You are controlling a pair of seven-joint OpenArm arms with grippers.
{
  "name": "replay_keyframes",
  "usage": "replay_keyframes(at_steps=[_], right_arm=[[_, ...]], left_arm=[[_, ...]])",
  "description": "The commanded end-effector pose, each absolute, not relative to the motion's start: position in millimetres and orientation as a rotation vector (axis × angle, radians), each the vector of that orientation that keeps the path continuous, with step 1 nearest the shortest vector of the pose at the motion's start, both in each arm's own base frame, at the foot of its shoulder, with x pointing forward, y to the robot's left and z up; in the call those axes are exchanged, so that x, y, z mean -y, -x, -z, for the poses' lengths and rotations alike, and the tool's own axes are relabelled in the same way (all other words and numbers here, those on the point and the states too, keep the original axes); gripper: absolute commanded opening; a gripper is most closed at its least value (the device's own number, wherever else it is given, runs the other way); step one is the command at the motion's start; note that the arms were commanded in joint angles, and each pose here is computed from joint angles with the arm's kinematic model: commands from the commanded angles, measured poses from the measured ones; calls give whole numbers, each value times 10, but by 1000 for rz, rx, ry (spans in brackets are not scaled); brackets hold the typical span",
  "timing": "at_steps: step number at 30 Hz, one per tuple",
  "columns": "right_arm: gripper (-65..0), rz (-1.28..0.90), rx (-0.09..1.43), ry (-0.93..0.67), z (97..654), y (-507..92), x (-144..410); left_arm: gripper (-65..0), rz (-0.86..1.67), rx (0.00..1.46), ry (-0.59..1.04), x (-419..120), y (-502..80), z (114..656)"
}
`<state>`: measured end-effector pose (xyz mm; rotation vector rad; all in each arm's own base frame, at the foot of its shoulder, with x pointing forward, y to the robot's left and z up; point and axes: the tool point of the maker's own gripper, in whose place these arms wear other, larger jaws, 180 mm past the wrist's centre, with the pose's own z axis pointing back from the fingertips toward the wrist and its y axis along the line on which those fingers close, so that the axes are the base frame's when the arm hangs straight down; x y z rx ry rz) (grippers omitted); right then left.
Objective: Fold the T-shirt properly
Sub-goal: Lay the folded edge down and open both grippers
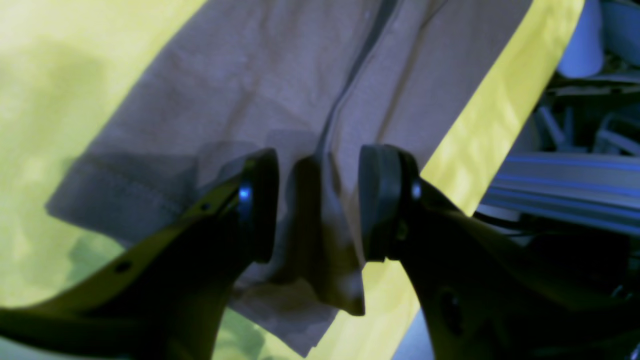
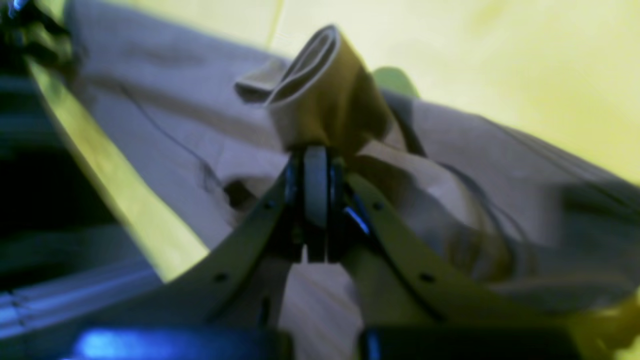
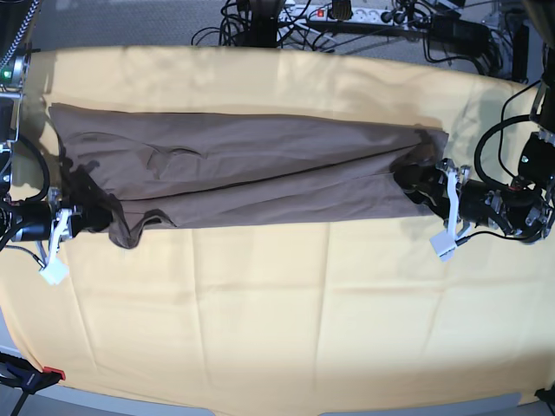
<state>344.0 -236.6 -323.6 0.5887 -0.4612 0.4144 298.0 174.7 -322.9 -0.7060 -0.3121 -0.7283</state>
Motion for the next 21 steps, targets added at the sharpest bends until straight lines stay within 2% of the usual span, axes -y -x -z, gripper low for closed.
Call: replay_keyframes(at_steps=[1, 7, 15, 21], right_arm=[[-650, -441, 525, -523, 3067, -3522, 2485], [-650, -563, 558, -309, 3091, -3384, 2631], [-650, -582, 435, -244, 3323, -3102, 2789], [-650, -587, 412, -208, 3358, -3084, 2853]], left_arm=[[-366, 734, 363, 705, -1778, -3087, 3067], [-366, 733, 363, 703, -1788, -3087, 3066], [-366, 734, 363, 702, -1788, -3087, 3067], [-366, 741, 357, 680, -1817, -3091, 3091]])
